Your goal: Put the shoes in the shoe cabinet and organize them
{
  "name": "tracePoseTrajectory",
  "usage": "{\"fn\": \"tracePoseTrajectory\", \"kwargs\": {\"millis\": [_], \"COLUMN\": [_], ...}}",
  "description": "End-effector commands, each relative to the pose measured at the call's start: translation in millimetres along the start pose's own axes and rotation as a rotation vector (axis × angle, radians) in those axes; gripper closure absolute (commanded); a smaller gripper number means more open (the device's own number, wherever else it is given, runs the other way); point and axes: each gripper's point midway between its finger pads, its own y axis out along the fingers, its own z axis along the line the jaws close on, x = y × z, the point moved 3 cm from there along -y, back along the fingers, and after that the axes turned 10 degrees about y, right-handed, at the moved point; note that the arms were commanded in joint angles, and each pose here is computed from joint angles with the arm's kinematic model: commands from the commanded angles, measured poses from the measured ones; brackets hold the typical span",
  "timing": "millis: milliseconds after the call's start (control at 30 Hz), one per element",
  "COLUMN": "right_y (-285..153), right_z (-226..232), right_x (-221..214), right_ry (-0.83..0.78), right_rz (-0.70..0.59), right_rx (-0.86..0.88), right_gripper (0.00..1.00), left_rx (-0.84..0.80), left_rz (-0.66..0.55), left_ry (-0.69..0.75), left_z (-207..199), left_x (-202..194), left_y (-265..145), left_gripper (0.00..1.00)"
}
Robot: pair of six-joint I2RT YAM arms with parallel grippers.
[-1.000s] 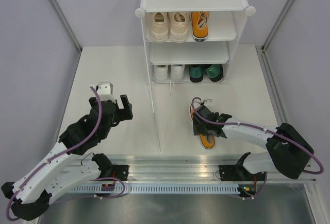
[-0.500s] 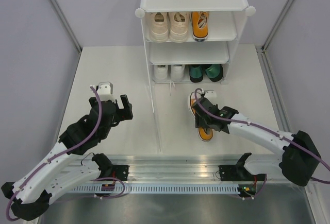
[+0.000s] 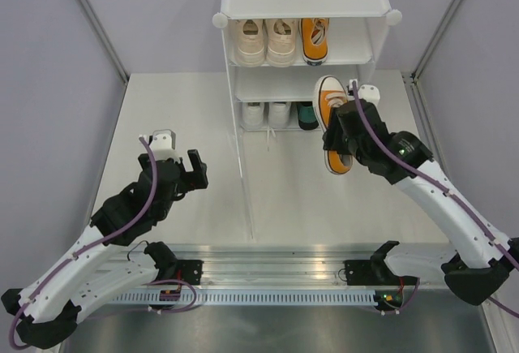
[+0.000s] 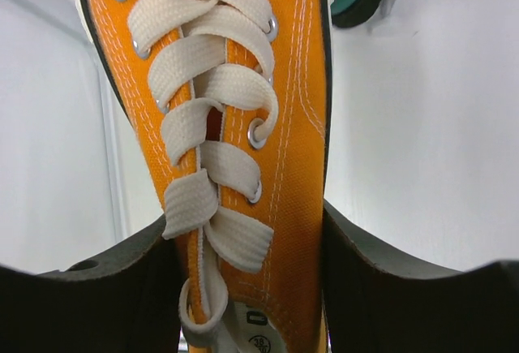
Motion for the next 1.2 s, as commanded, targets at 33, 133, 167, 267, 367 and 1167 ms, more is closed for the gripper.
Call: {"fn": "tracePoseTrajectory", "kwargs": {"millis": [33,133,167,267,367,1167], "right_y": [-25.5,-27.6,-32.3,-22.3,-0.1,58.1], "right_z": [-7.0,-4.7,-1.1,1.0,-0.5,-3.6], "right_x": [64.3,91.6,105.2,128.1,141.5,228.8], "right_ry": [0.016,0.020,0.028,0.019,0.019,0.058], "right_rz": [-0.151,-0.191,-0.216,-0.227,-0.199,-0.319], "right_rx": [-0.017,-0.019,-0.008,-0.022,-0.030,-0.084], "right_gripper": [0.99,0.99,0.99,0.99,0.99,0.98], "left_rx": [-0.004,-0.007,-0.013,-0.015,-0.016,-0.051], "left_rz": [-0.038,-0.036,-0.036,-0.036,-0.040,-0.025], "left_ry": [0.001,0.002,0.003,0.000,-0.002,0.010], "left_z": [0.8,0.2,-0.8,-1.1,-0.5,-8.3], "left_x": [8.3,8.0,8.0,8.5,8.7,7.1], "left_y": [-0.5,-0.3,-0.5,-0.7,-1.6,1.5], "left_gripper": [0.01,0.00,0.00,0.00,0.00,0.00]}}
